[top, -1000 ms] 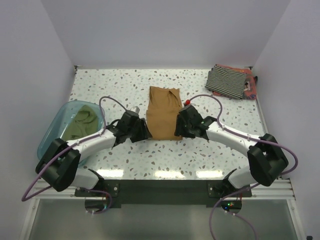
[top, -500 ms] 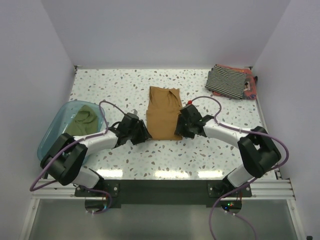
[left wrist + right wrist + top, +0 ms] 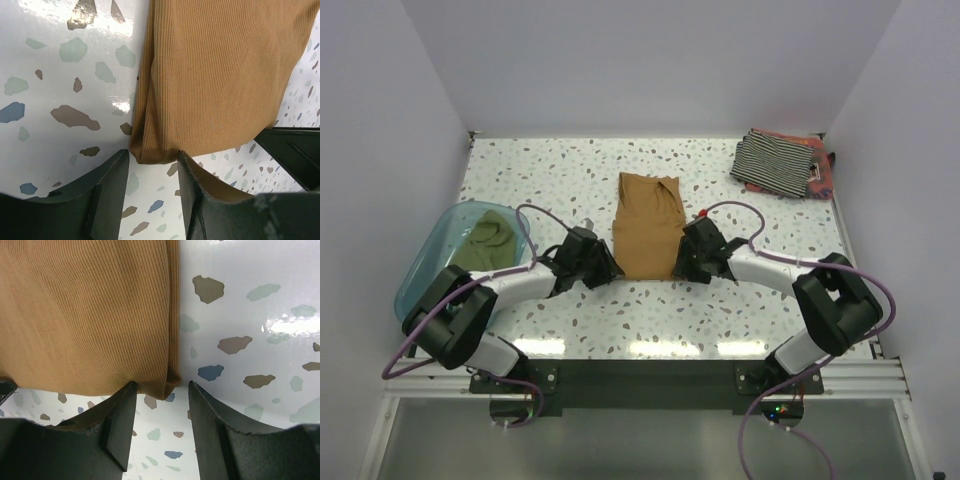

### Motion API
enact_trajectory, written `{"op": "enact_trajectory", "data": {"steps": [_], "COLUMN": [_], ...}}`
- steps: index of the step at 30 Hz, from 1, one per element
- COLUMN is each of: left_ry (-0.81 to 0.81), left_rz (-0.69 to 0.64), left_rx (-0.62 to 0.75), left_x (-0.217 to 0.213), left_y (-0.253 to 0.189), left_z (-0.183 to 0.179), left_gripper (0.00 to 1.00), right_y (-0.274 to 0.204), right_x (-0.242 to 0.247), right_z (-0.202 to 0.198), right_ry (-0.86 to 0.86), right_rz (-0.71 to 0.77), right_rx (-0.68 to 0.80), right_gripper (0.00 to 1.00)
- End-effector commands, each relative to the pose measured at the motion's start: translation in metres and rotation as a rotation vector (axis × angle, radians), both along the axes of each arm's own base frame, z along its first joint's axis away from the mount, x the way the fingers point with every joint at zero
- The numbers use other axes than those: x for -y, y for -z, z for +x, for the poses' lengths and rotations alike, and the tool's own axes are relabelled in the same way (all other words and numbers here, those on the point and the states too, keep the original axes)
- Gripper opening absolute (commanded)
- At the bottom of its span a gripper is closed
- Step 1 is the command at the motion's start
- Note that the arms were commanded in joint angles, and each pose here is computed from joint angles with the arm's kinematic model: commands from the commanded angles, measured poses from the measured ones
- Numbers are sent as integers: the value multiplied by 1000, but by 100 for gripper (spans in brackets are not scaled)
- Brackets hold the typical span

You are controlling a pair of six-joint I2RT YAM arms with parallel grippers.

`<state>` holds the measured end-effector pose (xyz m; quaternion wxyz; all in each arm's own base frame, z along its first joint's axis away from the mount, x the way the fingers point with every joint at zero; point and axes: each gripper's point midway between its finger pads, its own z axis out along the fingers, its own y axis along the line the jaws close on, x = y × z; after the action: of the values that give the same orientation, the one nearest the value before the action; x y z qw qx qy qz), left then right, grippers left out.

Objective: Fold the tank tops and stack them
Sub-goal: Fold the tank top

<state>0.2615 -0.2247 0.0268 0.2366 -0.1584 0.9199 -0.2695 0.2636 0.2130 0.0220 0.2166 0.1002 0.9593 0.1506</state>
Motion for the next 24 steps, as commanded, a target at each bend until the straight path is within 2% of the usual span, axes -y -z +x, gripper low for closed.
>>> {"op": "enact_trajectory", "data": {"steps": [1,7,9,15,16,18,21,24], "left_ry": [-54,-82,-82,-63,-54,-38,-12,11], "left_rz": [44,98,107,131,132,132,133,140], "left_rx": [-14,-20,-25,-40,-44,-41,-31,-48], "left_x": [-13,-20,-21,-21,-20,-18,-15,-20], "left_y": [13,23,26,37,38,36,30,26], "left_z": [1,5,5,3,2,-1,-7,-25], "left_gripper": [49,44,39,16,9,1,0,0], "right_y": [10,11,13,15,15,14,12,6], "right_x": [2,3,3,4,4,3,4,5], "right_z": [-1,1,2,3,3,2,-4,-18], "right_ry": [22,21,20,13,9,-2,-26,-65], "right_rz": [-8,-19,-22,-33,-35,-31,-33,-38], "right_rx": [-12,-10,-8,-7,-6,-2,-4,-1], "right_gripper": [49,40,38,25,20,15,2,0]}}
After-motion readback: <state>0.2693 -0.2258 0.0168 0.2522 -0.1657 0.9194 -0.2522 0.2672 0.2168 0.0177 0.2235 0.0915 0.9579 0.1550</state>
